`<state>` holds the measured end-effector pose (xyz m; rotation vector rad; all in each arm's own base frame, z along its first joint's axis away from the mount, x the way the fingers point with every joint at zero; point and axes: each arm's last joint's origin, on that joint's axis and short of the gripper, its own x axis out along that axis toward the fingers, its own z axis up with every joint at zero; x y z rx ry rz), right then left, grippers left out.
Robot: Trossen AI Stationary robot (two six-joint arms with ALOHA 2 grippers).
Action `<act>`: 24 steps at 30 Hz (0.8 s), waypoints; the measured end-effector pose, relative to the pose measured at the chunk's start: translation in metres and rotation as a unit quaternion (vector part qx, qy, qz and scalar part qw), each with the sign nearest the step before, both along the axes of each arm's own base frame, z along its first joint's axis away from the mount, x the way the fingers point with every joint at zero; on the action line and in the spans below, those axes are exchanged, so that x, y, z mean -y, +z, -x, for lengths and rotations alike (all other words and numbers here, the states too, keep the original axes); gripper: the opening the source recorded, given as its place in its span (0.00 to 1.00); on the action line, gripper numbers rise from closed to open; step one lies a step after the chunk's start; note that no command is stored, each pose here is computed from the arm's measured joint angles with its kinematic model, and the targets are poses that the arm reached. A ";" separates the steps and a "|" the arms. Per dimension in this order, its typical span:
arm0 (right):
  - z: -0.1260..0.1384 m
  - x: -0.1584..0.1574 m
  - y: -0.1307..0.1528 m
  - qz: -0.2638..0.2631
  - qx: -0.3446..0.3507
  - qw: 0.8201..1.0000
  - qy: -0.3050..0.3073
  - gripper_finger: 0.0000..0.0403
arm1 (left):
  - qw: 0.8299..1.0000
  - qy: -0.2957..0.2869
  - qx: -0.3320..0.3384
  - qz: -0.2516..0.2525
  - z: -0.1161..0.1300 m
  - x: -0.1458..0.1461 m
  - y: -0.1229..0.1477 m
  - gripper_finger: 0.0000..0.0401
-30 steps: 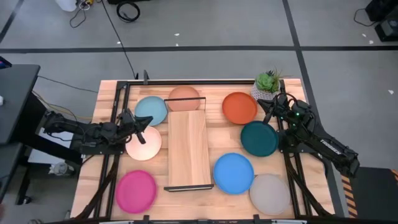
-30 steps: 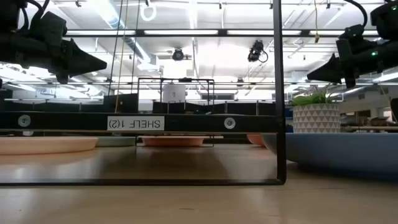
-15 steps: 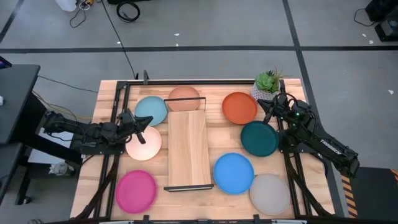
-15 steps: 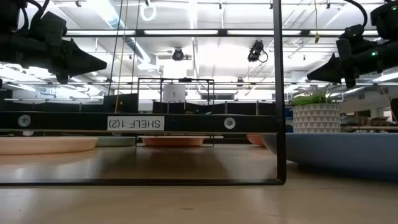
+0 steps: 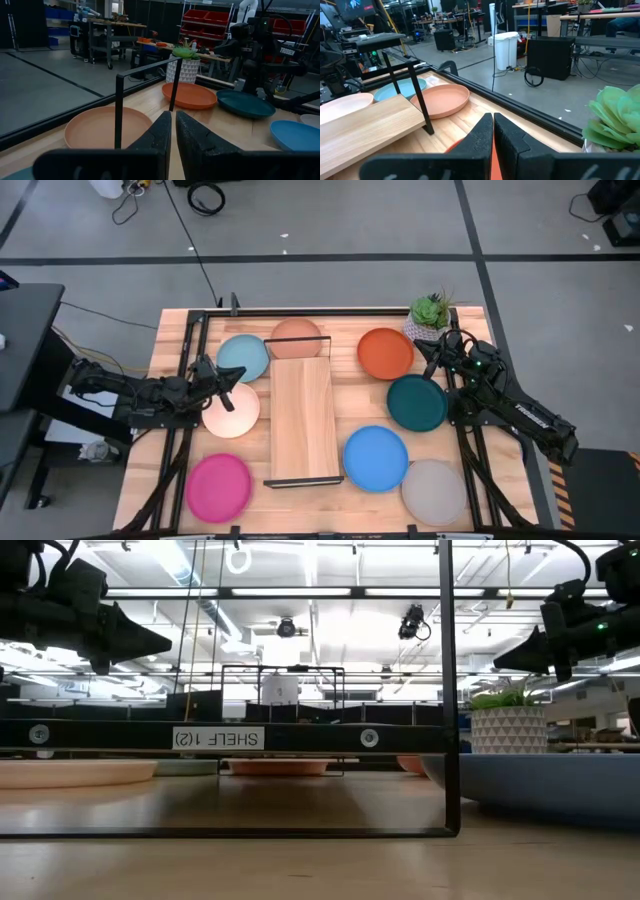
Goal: Place and stack plates onto a shelf
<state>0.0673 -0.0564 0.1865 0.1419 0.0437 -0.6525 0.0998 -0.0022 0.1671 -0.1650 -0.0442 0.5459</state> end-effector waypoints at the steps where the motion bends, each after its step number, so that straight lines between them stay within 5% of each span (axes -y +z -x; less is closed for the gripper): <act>1: 0.000 0.000 0.000 0.000 0.000 1.000 0.000 0.06 | 1.000 0.000 0.000 0.000 0.000 0.000 0.000 0.08; 15: 0.000 0.000 0.000 0.000 0.000 1.000 0.000 0.06 | 1.000 0.000 0.001 0.001 0.000 0.000 0.000 0.08; 20: 0.000 0.000 0.000 0.000 0.000 1.000 0.000 0.06 | 0.997 0.003 0.044 0.059 0.000 0.000 0.002 0.08; 24: 0.000 0.000 0.000 0.000 0.000 1.000 0.000 0.06 | 0.992 0.060 0.083 0.075 0.002 -0.004 0.007 0.08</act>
